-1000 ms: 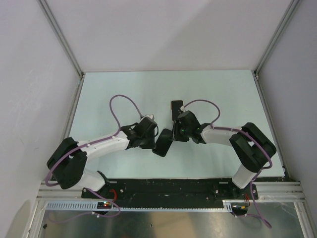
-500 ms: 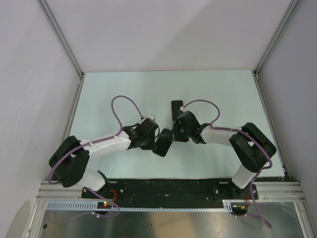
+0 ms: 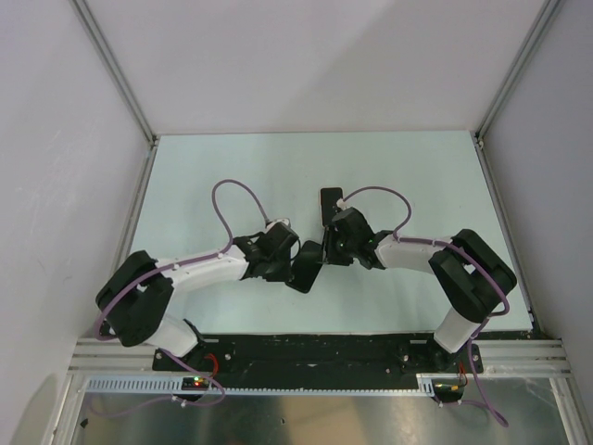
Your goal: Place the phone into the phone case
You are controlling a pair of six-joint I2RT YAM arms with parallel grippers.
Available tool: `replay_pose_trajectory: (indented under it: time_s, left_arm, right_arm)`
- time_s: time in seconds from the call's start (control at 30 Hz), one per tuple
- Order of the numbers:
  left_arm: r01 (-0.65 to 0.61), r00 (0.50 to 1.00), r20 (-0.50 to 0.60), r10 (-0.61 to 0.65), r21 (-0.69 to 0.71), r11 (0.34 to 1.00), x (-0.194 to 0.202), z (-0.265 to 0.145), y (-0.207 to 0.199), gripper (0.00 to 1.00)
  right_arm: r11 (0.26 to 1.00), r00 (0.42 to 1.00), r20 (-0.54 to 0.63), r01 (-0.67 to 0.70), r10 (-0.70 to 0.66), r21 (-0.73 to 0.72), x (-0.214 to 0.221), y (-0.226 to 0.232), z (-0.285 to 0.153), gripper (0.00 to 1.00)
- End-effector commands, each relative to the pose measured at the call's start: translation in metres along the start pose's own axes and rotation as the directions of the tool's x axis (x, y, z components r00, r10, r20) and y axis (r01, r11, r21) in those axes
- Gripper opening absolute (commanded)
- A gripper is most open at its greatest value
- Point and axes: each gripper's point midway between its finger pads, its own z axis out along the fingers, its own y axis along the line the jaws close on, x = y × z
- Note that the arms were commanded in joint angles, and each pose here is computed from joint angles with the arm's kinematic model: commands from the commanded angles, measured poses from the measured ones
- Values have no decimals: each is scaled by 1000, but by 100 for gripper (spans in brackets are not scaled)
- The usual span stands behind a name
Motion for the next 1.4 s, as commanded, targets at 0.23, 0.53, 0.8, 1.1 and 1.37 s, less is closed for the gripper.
replay_pose_trajectory:
  time_s: [0.23, 0.53, 0.8, 1.1, 1.37]
  left_arm:
    - [9, 1000, 19, -8, -33, 999, -3, 7, 1, 15]
    - [-1, 1000, -14, 0, -63, 998, 7, 17, 4, 4]
    - [-15, 998, -68, 9, -96, 995, 29, 32, 9, 0]
    - [-11, 998, -65, 5, -85, 996, 37, 29, 9, 9]
    - [-12, 1000, -8, 12, -50, 999, 19, 16, 1, 29]
  right_arm:
    - [1000, 1000, -13, 20, -21, -17, 4, 8, 3, 38]
    - [1000, 1000, -14, 21, -22, -12, 6, 6, 3, 38]
    - [1000, 1000, -14, 25, -25, -7, 7, 4, 2, 38]
    - [1000, 1000, -17, 25, -25, -3, 10, 1, 2, 38]
    - [1000, 1000, -16, 25, -25, 0, 10, 1, 2, 38]
